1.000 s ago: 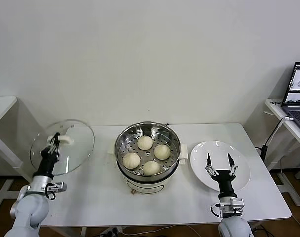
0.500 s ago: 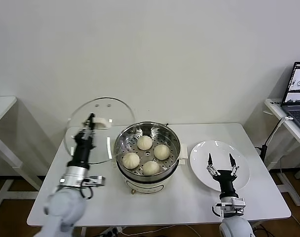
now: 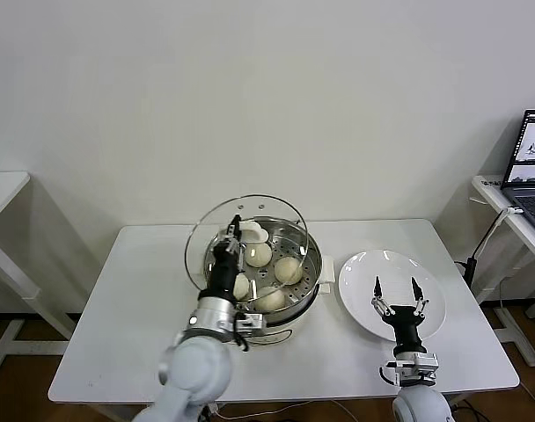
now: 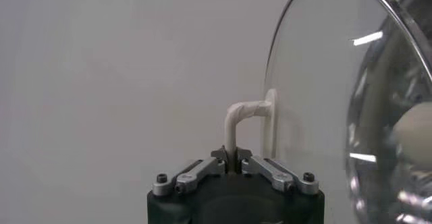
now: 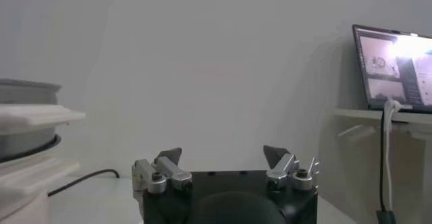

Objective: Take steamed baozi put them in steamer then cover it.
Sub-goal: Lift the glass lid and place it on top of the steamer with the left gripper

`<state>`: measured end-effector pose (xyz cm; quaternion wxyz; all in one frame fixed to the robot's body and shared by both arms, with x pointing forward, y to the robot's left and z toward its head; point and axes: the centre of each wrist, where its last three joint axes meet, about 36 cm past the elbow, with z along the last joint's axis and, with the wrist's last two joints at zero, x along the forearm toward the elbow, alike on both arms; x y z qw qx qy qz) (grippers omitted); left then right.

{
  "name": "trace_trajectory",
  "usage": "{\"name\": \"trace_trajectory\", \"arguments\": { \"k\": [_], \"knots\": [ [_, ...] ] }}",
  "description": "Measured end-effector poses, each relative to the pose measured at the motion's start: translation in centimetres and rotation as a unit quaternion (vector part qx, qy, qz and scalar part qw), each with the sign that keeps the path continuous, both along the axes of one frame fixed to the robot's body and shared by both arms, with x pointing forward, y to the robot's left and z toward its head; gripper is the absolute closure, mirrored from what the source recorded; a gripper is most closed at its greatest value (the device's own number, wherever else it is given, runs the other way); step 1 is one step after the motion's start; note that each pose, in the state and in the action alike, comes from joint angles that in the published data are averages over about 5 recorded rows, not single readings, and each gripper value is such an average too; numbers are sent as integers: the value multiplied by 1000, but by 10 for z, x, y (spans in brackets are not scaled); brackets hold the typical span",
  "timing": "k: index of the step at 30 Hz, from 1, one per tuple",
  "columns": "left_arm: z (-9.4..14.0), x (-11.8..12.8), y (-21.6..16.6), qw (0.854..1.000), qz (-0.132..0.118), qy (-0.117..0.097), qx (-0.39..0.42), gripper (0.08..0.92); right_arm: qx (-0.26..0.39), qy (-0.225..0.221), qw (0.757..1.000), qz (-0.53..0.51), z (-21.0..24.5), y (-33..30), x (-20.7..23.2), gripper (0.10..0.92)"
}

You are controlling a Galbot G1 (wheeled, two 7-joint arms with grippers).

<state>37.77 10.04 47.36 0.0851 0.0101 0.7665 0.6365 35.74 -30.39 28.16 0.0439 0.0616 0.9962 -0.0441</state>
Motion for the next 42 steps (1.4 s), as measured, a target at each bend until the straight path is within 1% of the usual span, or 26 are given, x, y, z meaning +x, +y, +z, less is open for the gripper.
{"name": "trace_trajectory", "arguments": {
  "k": [4,7,16,23,31,42],
  "knots": [
    [-2,3,-18,1000,6,19,7,815,-1,2,1000,-2,-3,-2,1,200],
    [-4,6,-31,999,10,30,12,815,-2,5,1000,-2,-5,-3,1,200],
    [-13,19,-55,998,25,47,35,815,-3,9,1000,-3,-9,-4,0,200],
    [-26,26,-62,996,33,60,58,815,-3,9,1000,-3,-10,-3,1,200],
    [-33,27,-60,994,39,63,76,815,-4,10,1000,-1,-11,-3,2,200],
    [-41,25,-62,993,39,69,88,815,-4,9,1000,0,-11,-2,4,200]
  ]
}}
